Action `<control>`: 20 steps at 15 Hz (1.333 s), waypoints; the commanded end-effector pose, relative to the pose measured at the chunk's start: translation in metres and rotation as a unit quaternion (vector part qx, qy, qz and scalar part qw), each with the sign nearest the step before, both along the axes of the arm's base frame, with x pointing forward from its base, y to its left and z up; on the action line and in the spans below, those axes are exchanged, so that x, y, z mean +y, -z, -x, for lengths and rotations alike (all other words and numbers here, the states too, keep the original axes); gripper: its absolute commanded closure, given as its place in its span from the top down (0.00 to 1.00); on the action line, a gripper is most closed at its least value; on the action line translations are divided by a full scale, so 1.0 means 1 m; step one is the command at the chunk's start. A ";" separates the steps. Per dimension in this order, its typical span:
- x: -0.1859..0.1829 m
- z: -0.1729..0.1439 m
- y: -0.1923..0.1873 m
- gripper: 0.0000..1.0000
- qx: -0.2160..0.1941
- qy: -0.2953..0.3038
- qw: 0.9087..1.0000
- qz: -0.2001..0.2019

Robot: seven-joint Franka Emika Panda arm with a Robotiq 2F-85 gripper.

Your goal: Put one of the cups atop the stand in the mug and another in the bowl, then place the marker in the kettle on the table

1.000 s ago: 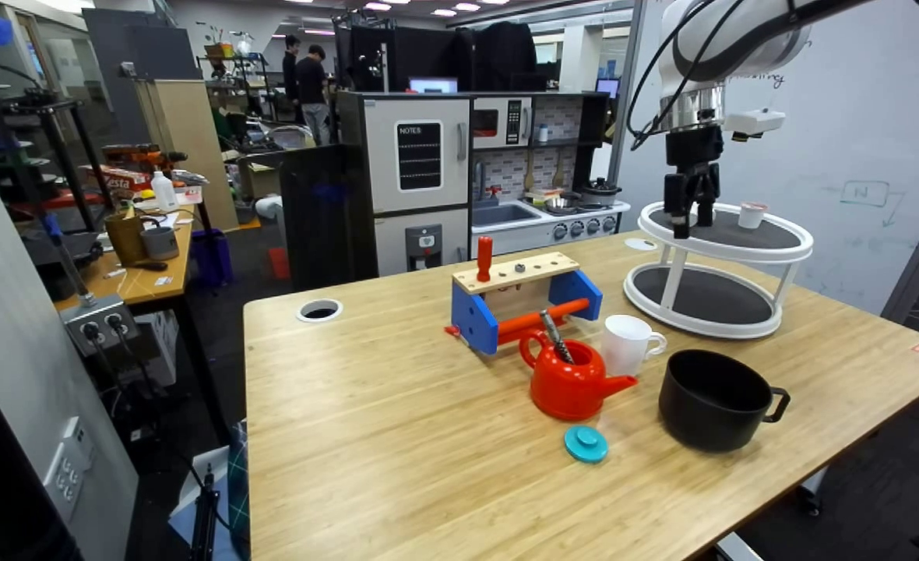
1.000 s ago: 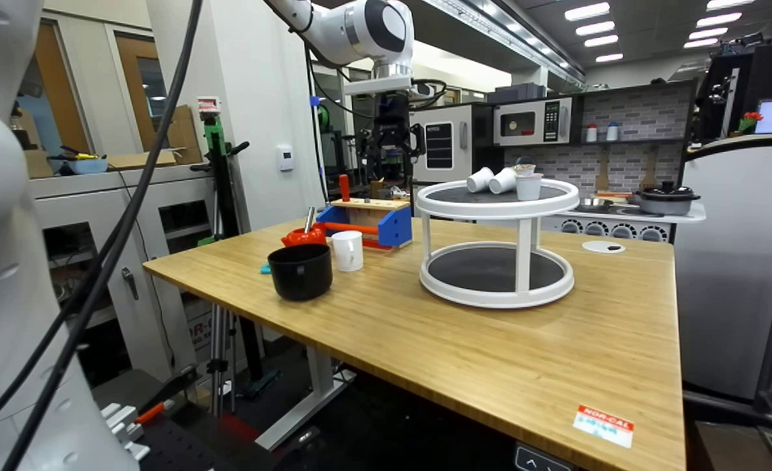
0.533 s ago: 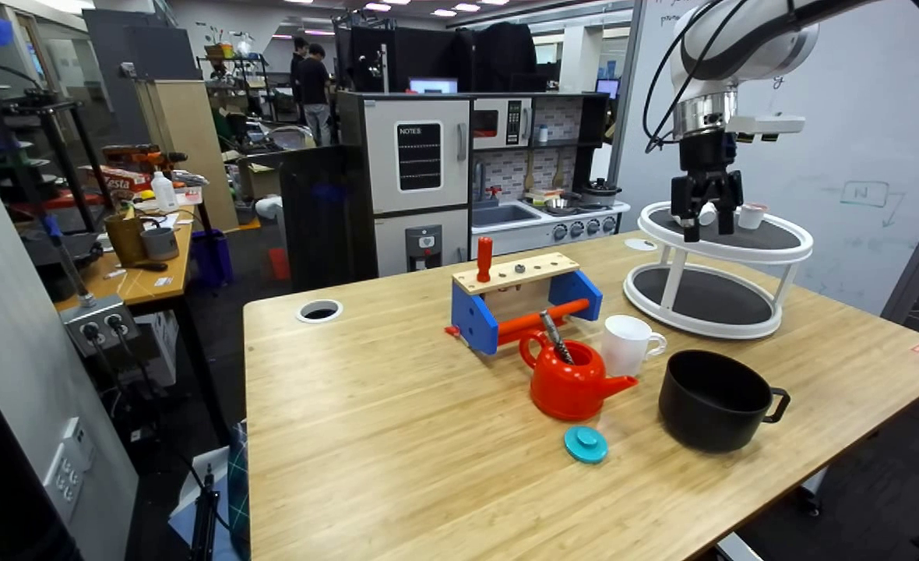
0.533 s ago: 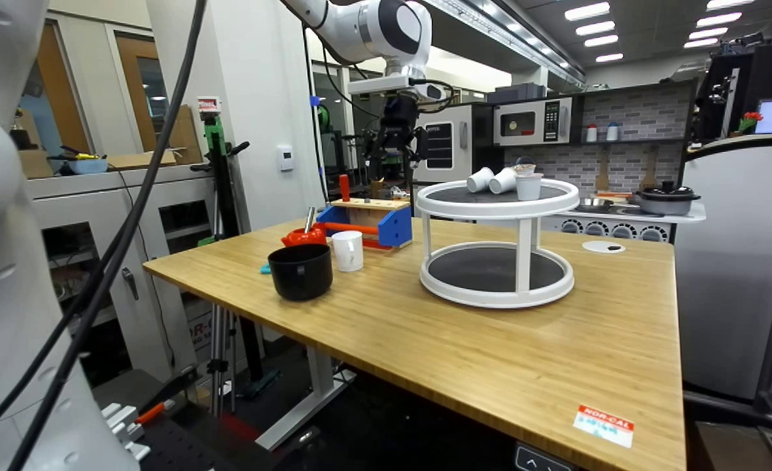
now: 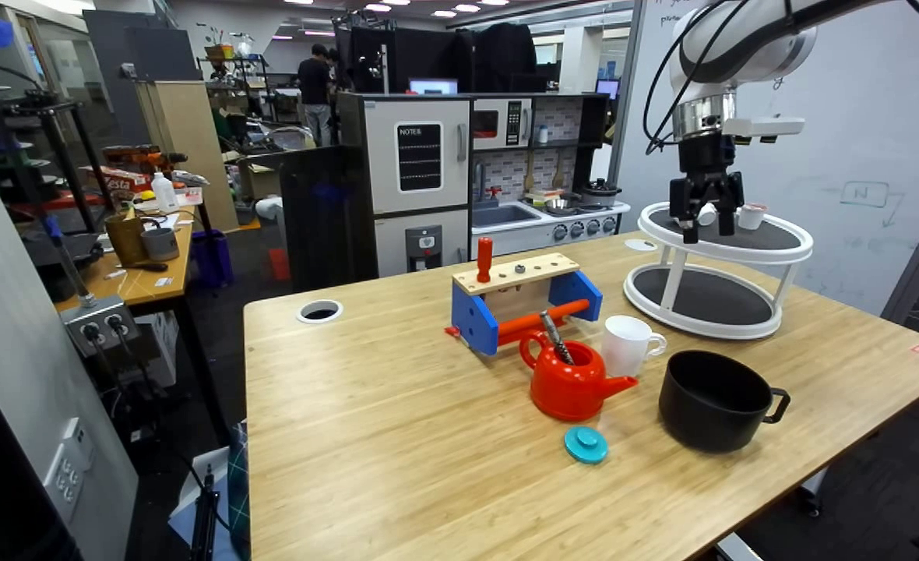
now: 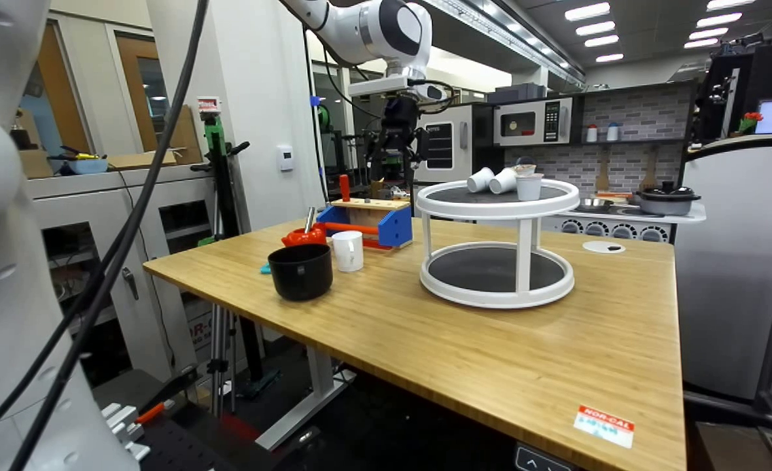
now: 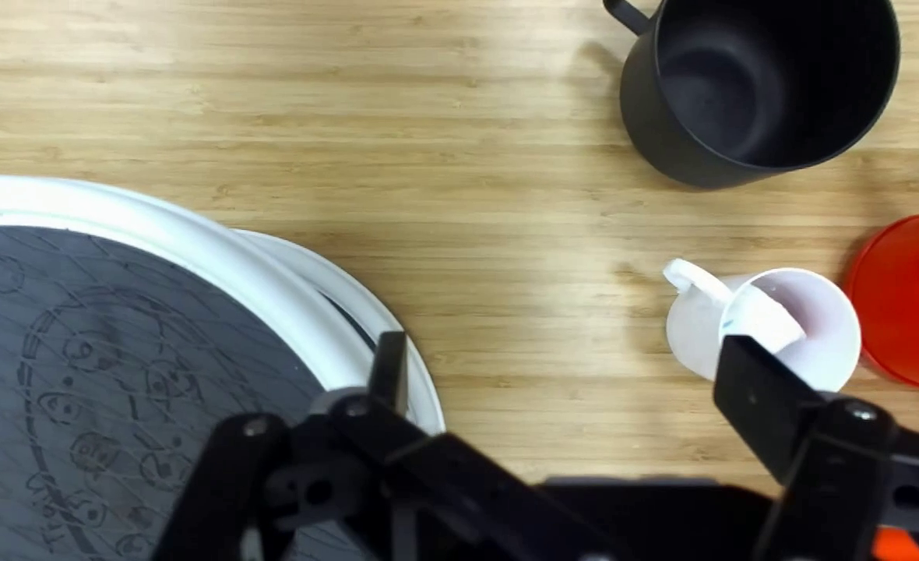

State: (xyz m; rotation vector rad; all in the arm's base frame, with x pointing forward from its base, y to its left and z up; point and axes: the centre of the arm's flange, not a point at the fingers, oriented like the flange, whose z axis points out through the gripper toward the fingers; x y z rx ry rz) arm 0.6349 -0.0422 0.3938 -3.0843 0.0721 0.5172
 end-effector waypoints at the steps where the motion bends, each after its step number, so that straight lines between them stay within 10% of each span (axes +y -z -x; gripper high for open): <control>1: -0.021 -0.020 -0.003 1.00 0.002 0.080 0.996 0.042; 10: -0.096 -0.030 -0.013 1.00 0.003 0.225 0.971 0.077; 14: -0.119 -0.031 -0.003 1.00 0.035 0.312 0.946 0.084; 20: -0.122 -0.023 0.000 1.00 0.025 0.316 0.947 0.060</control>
